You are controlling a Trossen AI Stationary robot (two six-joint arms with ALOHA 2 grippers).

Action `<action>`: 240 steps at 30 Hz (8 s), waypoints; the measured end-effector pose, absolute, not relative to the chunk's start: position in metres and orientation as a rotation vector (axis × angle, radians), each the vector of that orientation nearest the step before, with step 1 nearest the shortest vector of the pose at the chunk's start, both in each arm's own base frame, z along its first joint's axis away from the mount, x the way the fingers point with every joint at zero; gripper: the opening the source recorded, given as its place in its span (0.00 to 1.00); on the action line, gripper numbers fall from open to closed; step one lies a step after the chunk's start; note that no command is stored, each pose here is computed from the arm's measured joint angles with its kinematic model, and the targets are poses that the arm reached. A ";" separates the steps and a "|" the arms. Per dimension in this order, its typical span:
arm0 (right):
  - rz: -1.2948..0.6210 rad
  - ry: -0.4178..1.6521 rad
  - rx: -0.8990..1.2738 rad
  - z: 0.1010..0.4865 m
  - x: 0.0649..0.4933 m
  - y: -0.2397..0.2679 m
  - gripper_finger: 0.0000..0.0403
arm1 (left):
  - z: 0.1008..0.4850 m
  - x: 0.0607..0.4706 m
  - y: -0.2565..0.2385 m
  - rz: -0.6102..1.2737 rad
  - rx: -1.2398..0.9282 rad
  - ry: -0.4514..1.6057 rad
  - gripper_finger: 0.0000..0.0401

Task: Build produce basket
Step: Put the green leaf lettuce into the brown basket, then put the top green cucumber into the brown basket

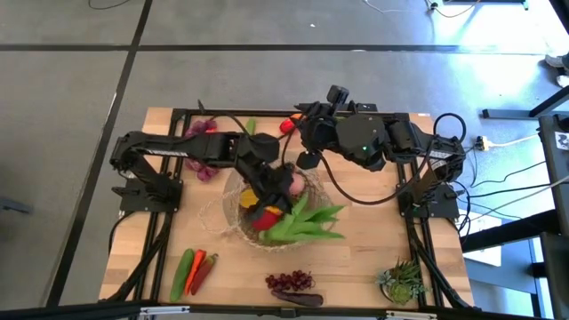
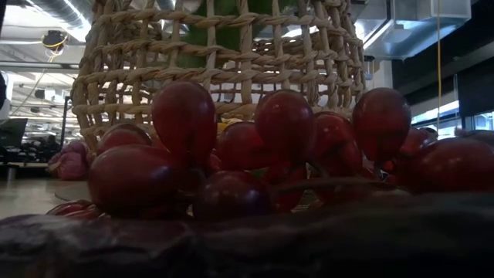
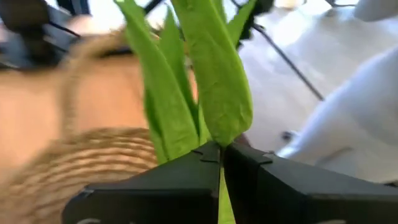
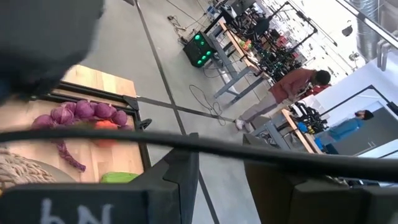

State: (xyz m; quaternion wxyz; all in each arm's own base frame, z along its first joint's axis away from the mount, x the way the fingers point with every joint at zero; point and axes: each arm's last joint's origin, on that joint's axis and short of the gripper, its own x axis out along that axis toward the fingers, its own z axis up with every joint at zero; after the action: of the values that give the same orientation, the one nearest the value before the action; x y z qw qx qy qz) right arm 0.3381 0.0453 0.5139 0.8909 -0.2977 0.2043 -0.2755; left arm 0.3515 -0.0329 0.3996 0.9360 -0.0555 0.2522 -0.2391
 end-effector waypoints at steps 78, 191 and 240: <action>0.654 0.990 0.117 0.379 0.357 0.041 0.31 | 0.392 0.347 -0.040 -0.512 -0.137 0.606 0.00; -0.301 0.903 0.041 0.473 0.259 -0.135 0.31 | 0.417 0.184 0.138 0.832 -0.397 0.929 0.21; -0.304 1.104 -0.082 0.396 0.301 -0.244 0.22 | 0.274 0.242 0.263 0.736 -0.946 1.134 0.21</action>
State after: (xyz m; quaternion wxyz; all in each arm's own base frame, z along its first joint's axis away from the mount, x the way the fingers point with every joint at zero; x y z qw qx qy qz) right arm 0.3006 -0.2441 0.3958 0.8398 -0.0386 0.5220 -0.1440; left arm 0.2416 0.2632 0.2740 0.6787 -0.4211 0.5048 0.3276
